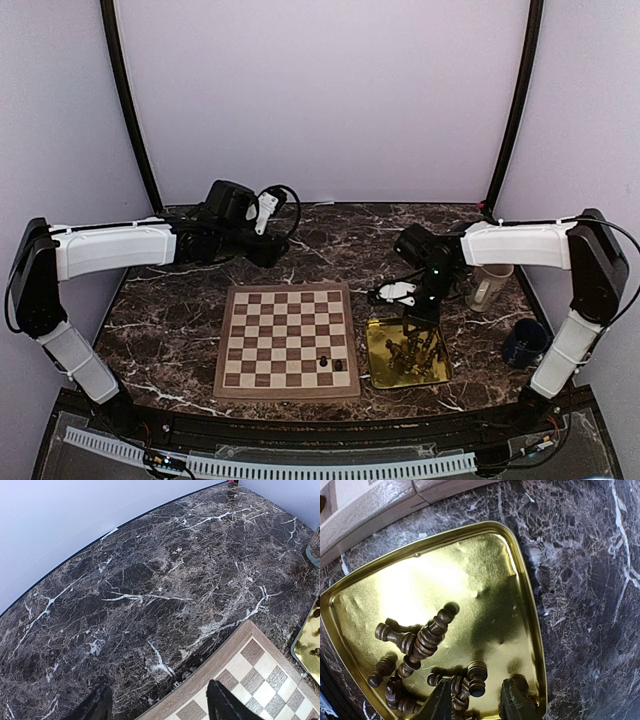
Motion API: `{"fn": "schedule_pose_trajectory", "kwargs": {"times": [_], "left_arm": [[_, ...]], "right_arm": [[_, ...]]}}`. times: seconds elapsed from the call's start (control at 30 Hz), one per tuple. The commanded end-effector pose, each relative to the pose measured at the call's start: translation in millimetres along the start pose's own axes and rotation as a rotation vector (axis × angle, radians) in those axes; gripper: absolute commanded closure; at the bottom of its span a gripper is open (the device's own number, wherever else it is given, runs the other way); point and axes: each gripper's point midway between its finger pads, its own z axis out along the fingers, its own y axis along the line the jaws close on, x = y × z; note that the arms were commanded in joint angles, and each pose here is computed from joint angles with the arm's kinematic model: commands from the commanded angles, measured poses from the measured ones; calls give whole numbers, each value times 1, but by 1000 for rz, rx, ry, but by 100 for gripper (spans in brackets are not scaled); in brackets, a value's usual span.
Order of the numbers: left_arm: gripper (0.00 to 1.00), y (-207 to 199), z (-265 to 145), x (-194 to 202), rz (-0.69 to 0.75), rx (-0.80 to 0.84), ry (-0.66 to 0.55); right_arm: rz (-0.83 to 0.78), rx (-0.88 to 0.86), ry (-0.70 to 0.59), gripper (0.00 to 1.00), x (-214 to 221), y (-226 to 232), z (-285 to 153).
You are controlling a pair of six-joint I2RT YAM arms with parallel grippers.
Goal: Set up the chess pieces on the board
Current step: Pick up the pawn from the storage box.
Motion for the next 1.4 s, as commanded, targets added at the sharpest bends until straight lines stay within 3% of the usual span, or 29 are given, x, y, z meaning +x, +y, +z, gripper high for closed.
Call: {"fn": "schedule_pose_trajectory", "kwargs": {"times": [0.0, 0.4, 0.6, 0.77, 1.37], "left_arm": [[33, -3, -15, -15, -8, 26, -55], [34, -4, -12, -12, -3, 32, -47], [34, -7, -11, -11, -1, 42, -39], [34, -7, -11, -12, -1, 48, -40], [34, -7, -11, -10, 5, 47, -36]], "right_arm": [[23, 5, 32, 65, 8, -1, 4], [39, -6, 92, 65, 22, 2, 18], [45, -8, 75, 82, 17, 0, 18], [40, 5, 38, 89, 6, -5, 13], [14, 22, -119, 92, -39, -10, -27]]}}
